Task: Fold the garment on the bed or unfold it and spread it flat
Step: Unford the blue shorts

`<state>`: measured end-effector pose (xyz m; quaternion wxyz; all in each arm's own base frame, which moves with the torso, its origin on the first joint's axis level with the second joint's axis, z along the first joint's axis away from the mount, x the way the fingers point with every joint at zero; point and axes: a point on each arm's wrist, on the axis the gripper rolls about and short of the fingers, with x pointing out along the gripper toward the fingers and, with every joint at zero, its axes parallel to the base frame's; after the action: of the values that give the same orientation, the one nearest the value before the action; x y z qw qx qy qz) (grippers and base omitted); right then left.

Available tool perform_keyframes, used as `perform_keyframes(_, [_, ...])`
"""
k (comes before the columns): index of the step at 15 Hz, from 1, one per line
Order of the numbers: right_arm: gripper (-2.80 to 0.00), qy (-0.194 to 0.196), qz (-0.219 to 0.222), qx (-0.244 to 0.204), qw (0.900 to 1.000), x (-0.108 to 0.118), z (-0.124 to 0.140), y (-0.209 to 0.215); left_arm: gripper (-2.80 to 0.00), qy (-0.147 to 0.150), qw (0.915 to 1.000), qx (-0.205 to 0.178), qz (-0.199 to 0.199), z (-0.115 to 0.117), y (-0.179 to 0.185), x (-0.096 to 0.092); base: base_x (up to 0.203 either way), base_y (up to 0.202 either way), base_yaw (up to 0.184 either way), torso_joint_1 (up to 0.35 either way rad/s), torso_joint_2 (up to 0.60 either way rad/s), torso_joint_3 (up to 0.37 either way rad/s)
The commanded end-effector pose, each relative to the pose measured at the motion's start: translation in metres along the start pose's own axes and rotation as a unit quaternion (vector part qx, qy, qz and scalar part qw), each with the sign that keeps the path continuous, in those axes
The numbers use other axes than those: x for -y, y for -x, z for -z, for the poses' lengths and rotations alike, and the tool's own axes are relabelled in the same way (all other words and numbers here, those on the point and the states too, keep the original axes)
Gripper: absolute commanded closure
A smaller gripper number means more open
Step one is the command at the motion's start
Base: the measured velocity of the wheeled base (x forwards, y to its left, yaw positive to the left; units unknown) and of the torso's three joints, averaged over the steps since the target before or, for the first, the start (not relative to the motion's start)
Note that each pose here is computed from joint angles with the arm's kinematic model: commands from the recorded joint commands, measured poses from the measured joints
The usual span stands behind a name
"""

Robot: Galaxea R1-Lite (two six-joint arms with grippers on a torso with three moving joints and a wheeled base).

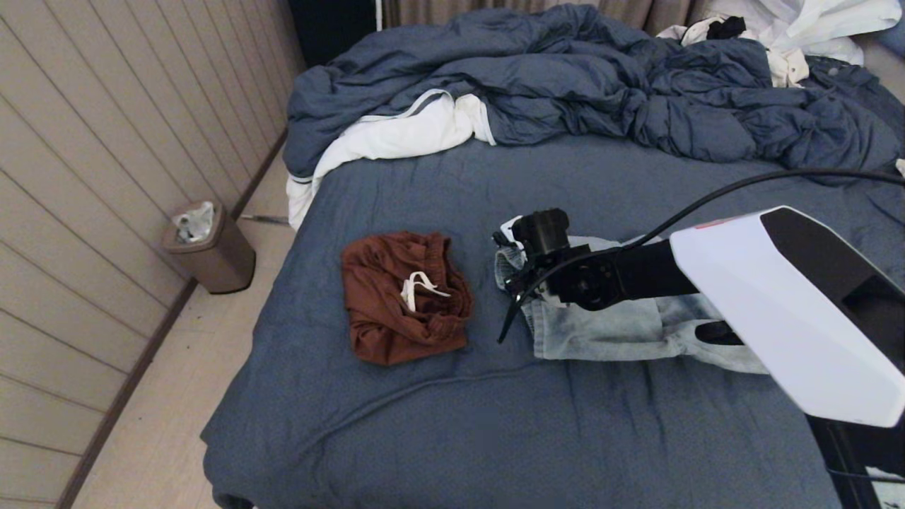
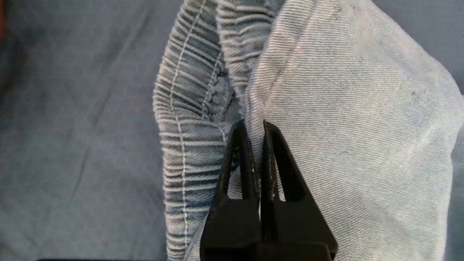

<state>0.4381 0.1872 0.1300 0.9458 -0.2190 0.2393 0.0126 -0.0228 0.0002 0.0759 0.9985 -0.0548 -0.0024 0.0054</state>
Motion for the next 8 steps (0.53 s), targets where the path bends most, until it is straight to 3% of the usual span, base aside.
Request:
perform_keyframes(1, [0.00, 0.001, 0.003, -0.008, 1.000, 0.003, 0.005, -0.001, 0.00, 0.000, 1.0000, -0.001, -0.001, 0.000, 0.000, 0.000, 0.000, 0.000, 0.000, 0.000, 0.00, 0.000])
perform_keyframes(4, [0.00, -0.015, 0.017, 0.010, 1.000, 0.024, -0.007, 0.011, 0.00, 0.000, 1.0000, -0.001, -0.001, 0.000, 0.000, 0.000, 0.000, 0.000, 0.000, 0.000, 0.00, 0.000])
perform_keyframes(8, [0.00, -0.050, 0.065, 0.035, 0.996, 0.089, -0.023, 0.036, 0.00, 0.000, 1.0000, -0.001, -0.001, 0.000, 0.000, 0.000, 0.000, 0.000, 0.000, 0.000, 0.00, 0.000])
